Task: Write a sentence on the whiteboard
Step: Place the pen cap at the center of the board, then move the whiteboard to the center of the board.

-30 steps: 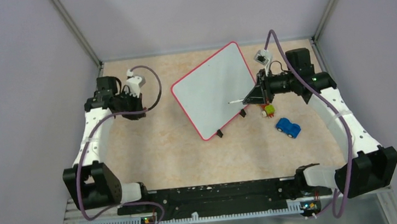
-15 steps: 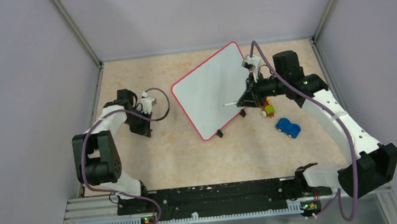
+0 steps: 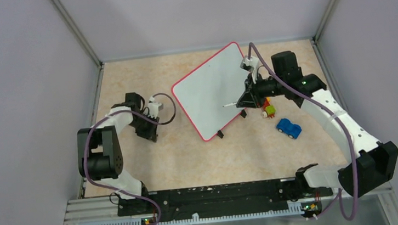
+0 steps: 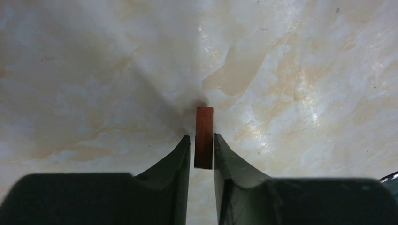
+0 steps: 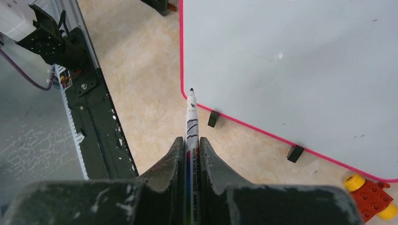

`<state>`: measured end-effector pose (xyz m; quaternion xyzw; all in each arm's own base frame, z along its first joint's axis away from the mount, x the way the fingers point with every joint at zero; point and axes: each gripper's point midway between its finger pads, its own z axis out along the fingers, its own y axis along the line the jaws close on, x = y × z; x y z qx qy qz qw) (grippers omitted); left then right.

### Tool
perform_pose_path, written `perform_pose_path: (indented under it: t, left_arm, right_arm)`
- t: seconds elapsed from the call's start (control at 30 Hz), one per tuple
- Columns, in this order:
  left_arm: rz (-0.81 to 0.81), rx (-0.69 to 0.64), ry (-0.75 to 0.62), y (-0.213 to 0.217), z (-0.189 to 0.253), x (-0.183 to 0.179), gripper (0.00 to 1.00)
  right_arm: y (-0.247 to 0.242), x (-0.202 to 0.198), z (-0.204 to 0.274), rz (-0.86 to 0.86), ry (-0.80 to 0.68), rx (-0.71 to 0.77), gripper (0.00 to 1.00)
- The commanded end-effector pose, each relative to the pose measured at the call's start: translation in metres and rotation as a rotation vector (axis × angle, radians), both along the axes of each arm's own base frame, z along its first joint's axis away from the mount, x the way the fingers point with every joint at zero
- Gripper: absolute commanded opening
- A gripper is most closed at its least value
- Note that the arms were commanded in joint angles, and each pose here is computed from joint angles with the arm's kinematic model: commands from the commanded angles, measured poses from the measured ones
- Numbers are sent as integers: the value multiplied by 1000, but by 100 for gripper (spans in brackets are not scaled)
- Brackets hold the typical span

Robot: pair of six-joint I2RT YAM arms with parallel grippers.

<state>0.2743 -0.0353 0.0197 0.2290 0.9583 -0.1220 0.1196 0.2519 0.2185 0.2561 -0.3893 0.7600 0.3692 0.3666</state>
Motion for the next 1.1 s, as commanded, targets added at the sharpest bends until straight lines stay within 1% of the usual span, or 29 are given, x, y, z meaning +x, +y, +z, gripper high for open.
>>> perform_pose_path:
  t: [0.0,0.03,0.13,0.27,0.37,0.43,0.47,0.57,0.6,0.7,0.77,0.83,0.93,0.97,1.07]
  left_arm:
    - [-30,-47,14,-13,-1,-1,34]
    - [-31,-60,16,-15,2,-1,39]
    - [-37,-97,5,-22,14,4,49]
    - [-37,-156,-19,-32,34,14,55]
    - [-30,-229,-55,-42,57,29,58]
    - [-36,-312,-105,-53,81,45,61]
    - [-12,-348,-131,-50,92,55,62]
    - [-18,-470,-215,-62,129,83,65]
    - [-19,-510,-248,-67,140,94,67]
    - [-37,-661,-310,-85,164,121,70]
    - [-36,-755,-302,-96,169,134,72]
    - [-33,-816,-276,-107,165,147,72]
    - [-46,-848,-246,-124,151,164,71]
    - [-45,-865,-210,-137,145,165,71]
    - [-60,-903,-166,-158,128,174,72]
  right_arm:
    - [8,7,6,32,-44,-11,0]
    - [8,7,7,34,-45,-10,0]
    - [9,8,10,38,-50,-10,0]
    - [10,9,13,42,-58,-7,0]
    - [10,11,13,42,-64,-8,0]
    - [10,14,12,39,-69,-13,0]
    - [10,15,11,38,-69,-15,0]
    - [11,16,11,41,-72,-12,0]
    - [12,17,12,42,-71,-7,0]
    - [14,15,17,52,-70,9,0]
    - [16,11,18,69,-65,20,0]
    - [16,8,20,80,-62,24,0]
    - [15,1,22,98,-67,27,0]
    - [14,-1,23,101,-70,28,0]
    - [13,-6,25,110,-72,30,0]
